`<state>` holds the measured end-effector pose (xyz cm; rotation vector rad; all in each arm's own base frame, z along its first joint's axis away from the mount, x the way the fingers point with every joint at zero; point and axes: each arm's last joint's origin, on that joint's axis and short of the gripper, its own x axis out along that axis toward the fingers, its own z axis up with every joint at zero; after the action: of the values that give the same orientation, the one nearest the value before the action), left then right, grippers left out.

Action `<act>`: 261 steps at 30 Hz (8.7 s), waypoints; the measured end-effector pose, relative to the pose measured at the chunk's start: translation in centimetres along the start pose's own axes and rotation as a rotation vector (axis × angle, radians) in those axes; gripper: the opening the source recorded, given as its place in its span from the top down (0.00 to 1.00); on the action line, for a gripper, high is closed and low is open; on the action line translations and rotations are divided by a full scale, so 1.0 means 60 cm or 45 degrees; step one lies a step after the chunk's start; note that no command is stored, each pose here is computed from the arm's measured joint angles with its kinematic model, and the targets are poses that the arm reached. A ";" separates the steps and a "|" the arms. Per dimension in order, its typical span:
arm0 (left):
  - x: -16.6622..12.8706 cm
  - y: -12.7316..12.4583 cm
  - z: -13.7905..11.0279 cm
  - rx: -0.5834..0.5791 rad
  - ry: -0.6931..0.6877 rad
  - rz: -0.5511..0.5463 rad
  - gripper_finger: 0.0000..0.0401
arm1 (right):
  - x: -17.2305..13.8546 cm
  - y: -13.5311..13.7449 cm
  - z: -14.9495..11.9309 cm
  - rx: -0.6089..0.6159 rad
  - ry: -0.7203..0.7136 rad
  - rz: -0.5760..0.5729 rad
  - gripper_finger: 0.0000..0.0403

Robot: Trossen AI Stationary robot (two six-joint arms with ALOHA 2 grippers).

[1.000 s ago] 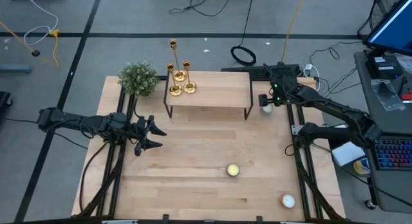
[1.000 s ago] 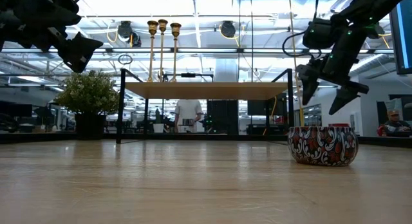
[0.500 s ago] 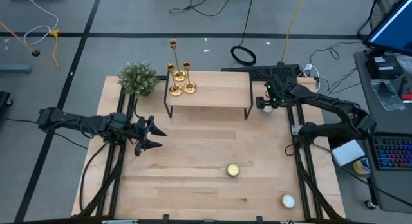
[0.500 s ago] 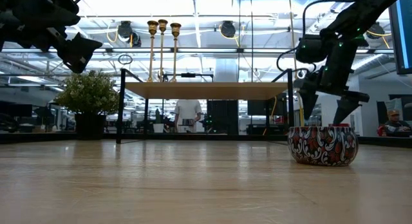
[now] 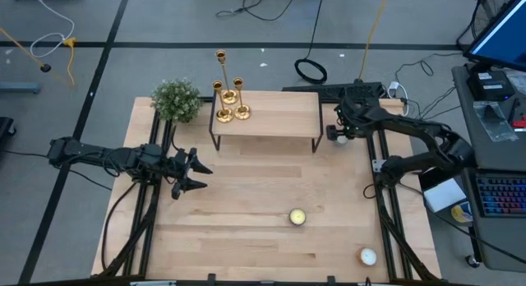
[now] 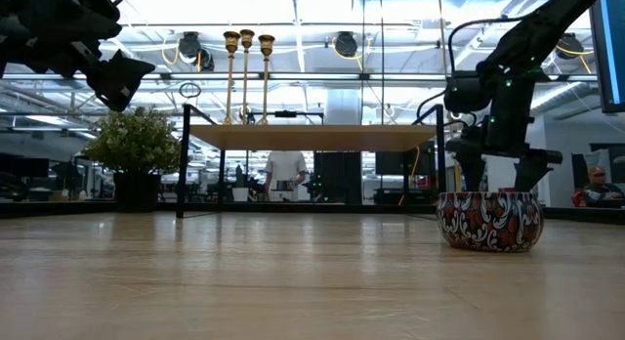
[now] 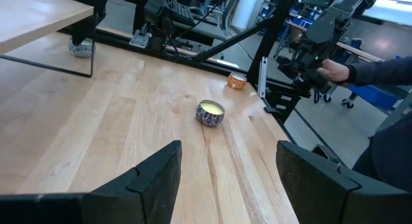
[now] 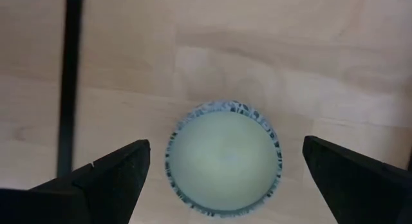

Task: Pick & Place candle stick holders
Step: Put the blue scented candle on the shelf

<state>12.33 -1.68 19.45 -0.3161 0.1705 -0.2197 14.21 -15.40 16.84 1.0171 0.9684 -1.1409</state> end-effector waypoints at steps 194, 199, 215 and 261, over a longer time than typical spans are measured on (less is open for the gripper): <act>0.000 0.000 0.001 -0.042 -0.007 -0.002 0.37 | -0.253 0.296 0.151 -0.620 -0.629 0.573 0.30; 0.000 0.000 0.001 -0.056 -0.007 -0.001 0.37 | -0.237 0.311 0.158 -0.698 -0.569 0.504 0.30; 0.000 0.000 0.001 -0.067 -0.008 0.000 0.37 | -0.178 0.360 0.181 -0.884 -0.448 0.380 0.30; 0.000 0.000 0.001 -0.060 -0.007 -0.001 0.37 | -0.137 0.377 0.165 -1.014 -0.358 0.294 0.27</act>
<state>12.34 -1.68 19.50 -0.3637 0.1704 -0.2157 35.99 -20.31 30.17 0.2992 0.9269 -0.5869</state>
